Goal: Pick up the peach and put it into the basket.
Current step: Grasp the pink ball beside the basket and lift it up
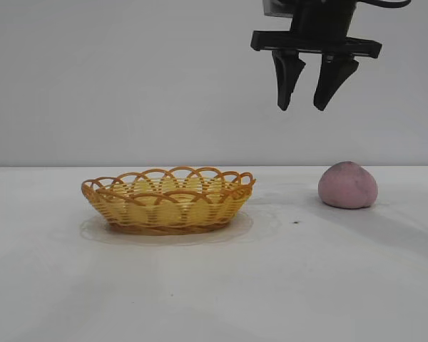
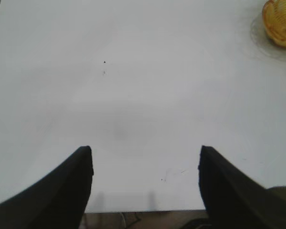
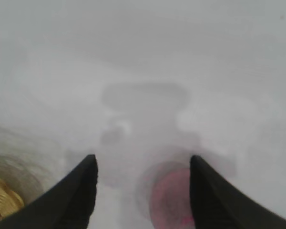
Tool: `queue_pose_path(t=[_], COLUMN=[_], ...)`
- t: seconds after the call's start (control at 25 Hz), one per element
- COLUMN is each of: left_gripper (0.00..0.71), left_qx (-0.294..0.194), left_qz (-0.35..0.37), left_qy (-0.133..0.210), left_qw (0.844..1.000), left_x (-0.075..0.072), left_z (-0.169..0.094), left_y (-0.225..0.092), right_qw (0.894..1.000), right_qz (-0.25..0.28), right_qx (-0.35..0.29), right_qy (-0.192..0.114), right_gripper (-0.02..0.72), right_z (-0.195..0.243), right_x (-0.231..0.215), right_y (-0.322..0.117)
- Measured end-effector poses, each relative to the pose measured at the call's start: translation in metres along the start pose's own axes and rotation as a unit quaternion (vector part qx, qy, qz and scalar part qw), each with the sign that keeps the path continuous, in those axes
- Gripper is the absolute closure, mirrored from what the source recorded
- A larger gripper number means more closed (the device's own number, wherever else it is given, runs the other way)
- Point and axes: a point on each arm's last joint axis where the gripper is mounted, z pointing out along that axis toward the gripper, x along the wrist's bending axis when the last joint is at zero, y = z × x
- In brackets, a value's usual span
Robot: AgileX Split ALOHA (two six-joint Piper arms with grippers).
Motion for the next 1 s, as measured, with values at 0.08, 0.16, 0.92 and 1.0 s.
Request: queue_pose_path(t=[0.08,0.16,0.92,1.0], left_gripper=[0.290,0.290,0.290,0.290], left_qx=[0.001,0.002,0.002,0.002], left_qz=[0.001,0.002,0.003,0.003], left_qy=[0.000,0.000,0.000,0.000], left_qw=[1.000,1.000,1.000,1.000], left_x=[0.000,0.000,0.000,0.000], left_z=[0.001,0.000,0.000,0.000], left_y=[0.000,-0.001,-0.001,-0.001], right_qw=[1.000,0.999,0.996,0.990], right_qz=[-0.009,-0.014,-0.093,-0.127], right_qx=[0.021,0.042,-0.002,-0.040], right_qy=[-0.016,-0.030,0.013,0.051], right_gripper=[0.300,0.300,0.703,0.703], right_z=[0.001,0.002,-0.006,-0.037], right_x=[-0.003,-0.007,0.039,0.070], right_y=[-0.004,-0.007,-0.004,-0.007])
